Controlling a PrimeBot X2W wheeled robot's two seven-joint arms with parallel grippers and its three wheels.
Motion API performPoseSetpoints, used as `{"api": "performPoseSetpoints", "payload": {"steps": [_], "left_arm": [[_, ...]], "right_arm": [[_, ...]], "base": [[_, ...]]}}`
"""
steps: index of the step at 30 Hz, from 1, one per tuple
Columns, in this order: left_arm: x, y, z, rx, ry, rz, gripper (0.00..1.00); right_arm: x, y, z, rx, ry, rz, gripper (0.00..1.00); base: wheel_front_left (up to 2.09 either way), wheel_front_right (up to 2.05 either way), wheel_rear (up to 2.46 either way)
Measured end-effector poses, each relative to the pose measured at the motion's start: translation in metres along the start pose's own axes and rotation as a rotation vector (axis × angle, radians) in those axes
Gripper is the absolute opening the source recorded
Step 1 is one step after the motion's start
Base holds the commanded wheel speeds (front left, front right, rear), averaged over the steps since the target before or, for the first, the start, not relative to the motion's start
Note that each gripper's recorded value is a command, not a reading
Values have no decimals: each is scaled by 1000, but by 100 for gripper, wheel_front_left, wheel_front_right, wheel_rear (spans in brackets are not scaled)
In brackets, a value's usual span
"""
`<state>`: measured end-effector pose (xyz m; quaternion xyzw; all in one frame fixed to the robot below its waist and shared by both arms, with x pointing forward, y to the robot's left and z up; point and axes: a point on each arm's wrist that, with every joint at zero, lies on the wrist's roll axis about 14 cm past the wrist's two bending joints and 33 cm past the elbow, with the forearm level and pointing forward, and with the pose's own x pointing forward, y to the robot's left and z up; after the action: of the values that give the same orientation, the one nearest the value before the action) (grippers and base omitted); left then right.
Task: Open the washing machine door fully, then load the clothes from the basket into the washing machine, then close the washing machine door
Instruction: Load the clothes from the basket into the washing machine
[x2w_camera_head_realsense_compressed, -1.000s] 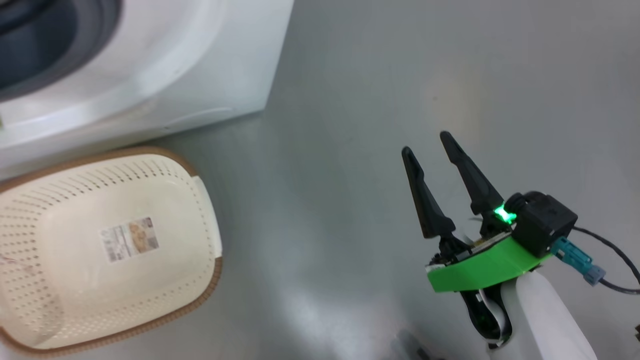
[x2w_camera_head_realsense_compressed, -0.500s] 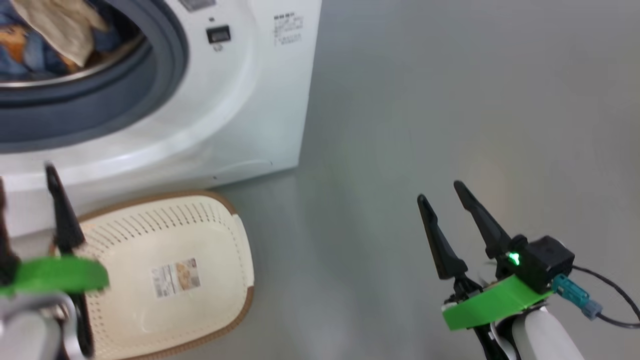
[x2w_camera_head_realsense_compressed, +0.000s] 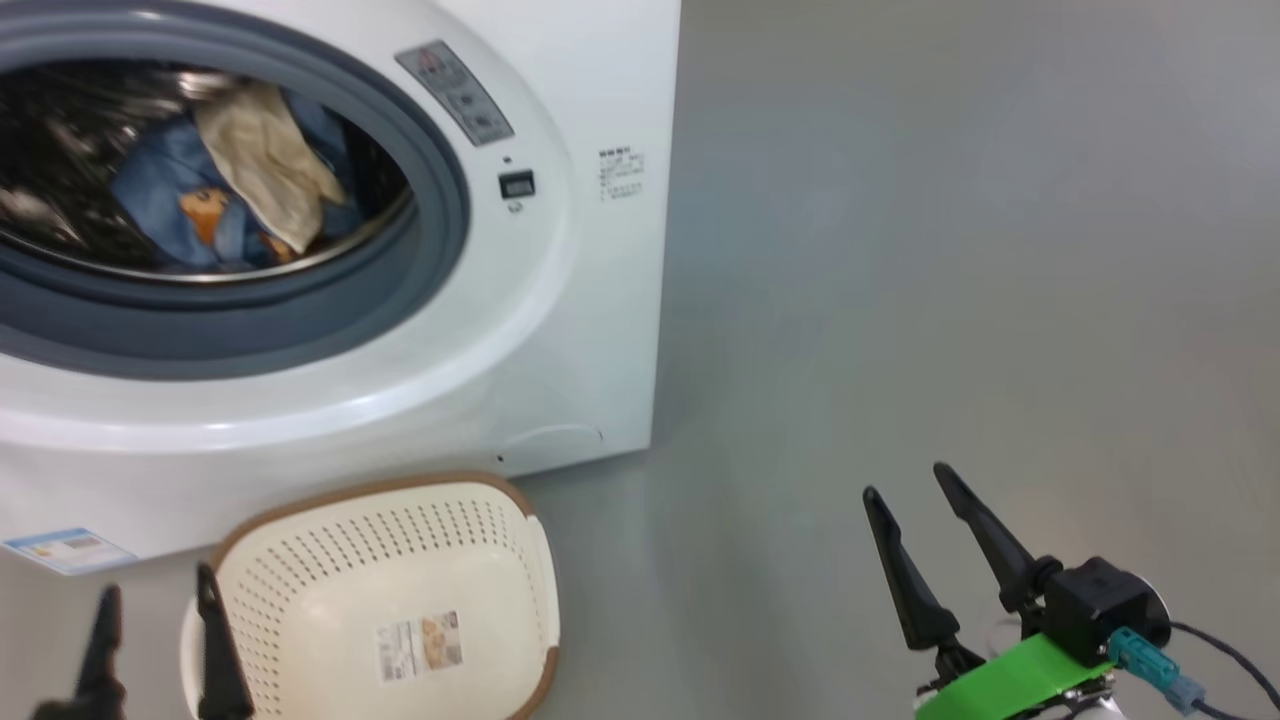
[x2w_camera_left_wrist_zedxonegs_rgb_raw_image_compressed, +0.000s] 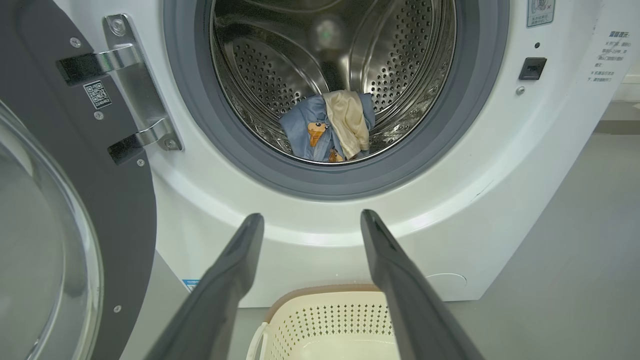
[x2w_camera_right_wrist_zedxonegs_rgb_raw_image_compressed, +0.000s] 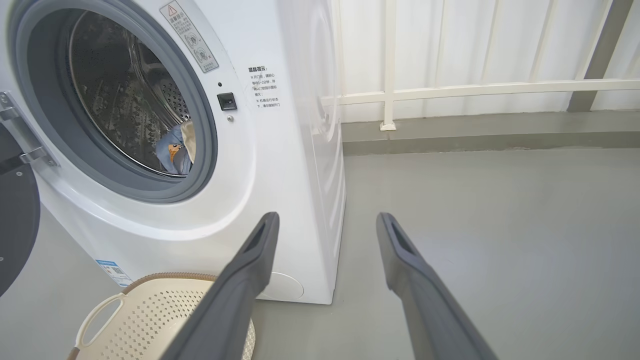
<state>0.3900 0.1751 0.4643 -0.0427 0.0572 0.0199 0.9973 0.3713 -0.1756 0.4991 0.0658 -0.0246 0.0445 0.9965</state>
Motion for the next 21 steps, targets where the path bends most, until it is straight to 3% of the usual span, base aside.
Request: {"api": "performPoseSetpoints", "payload": {"steps": [11, 21], "left_arm": [[-50, -4, 12, -34, -37, -1, 100], [-62, -13, 23, -36, -82, -29, 100]], "right_arm": [[-24, 8, 21, -17, -39, 16, 100], [-32, 13, 31, -17, -57, 22, 100]], "base": [[0, 0, 0], [0, 0, 0]]}}
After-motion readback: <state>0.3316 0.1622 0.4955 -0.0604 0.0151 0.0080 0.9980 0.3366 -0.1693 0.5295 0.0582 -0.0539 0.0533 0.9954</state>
